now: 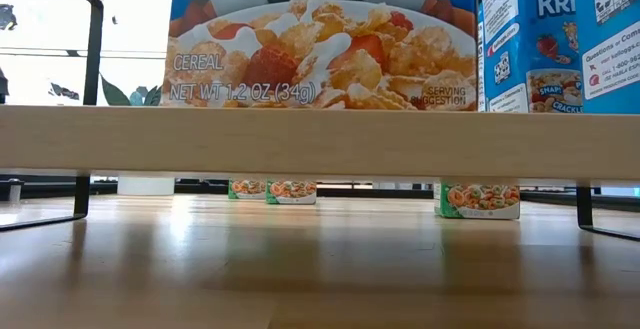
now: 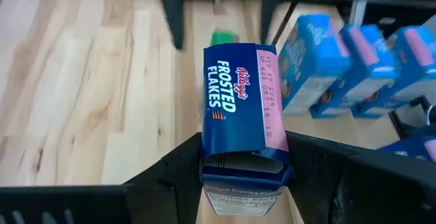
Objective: Stack cereal on shelf
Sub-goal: Put the blue cereal box on the shelf aligned with the other blue cereal box
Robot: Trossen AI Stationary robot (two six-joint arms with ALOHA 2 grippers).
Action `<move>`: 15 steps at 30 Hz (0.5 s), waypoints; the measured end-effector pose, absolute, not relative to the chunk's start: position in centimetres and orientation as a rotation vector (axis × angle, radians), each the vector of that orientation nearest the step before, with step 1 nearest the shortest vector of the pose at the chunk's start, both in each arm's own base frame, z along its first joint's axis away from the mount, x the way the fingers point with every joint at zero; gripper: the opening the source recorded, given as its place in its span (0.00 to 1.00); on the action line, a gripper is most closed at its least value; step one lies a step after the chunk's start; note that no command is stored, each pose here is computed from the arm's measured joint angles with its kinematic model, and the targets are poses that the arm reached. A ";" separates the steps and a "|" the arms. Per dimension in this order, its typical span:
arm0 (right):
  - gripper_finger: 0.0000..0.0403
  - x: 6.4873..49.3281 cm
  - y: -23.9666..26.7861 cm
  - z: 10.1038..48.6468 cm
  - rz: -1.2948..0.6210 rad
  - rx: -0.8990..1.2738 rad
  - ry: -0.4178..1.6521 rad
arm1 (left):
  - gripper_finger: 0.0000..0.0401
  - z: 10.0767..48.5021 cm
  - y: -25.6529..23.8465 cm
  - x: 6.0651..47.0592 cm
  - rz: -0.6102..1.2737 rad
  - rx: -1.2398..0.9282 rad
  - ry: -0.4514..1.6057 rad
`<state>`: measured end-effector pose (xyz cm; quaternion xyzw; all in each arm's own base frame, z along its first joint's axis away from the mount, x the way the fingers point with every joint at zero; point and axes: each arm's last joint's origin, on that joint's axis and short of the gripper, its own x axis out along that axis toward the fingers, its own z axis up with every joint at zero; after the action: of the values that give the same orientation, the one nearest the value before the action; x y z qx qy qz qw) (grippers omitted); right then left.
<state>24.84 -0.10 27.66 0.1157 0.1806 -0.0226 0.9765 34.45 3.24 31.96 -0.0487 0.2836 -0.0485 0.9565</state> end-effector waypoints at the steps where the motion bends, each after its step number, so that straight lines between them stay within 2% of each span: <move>1: 0.69 24.2 -0.1 28.3 -0.044 0.230 0.347 | 0.40 32.3 3.1 34.3 -0.095 -0.094 0.563; 5: 0.69 21.6 -0.1 30.5 -0.038 0.232 0.268 | 0.40 33.2 1.8 33.7 -0.083 -0.052 0.542; 12: 0.69 17.9 0.2 32.9 -0.065 0.237 0.153 | 0.40 33.9 -3.6 32.6 -0.115 0.021 0.550; 15: 0.69 16.9 0.3 33.4 -0.076 0.253 0.131 | 0.40 33.4 -6.1 31.9 -0.047 0.084 0.603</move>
<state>16.91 0.31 33.37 0.1258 0.0653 -0.0379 0.9892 31.87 -6.08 33.44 0.0413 0.2968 -0.0229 0.9538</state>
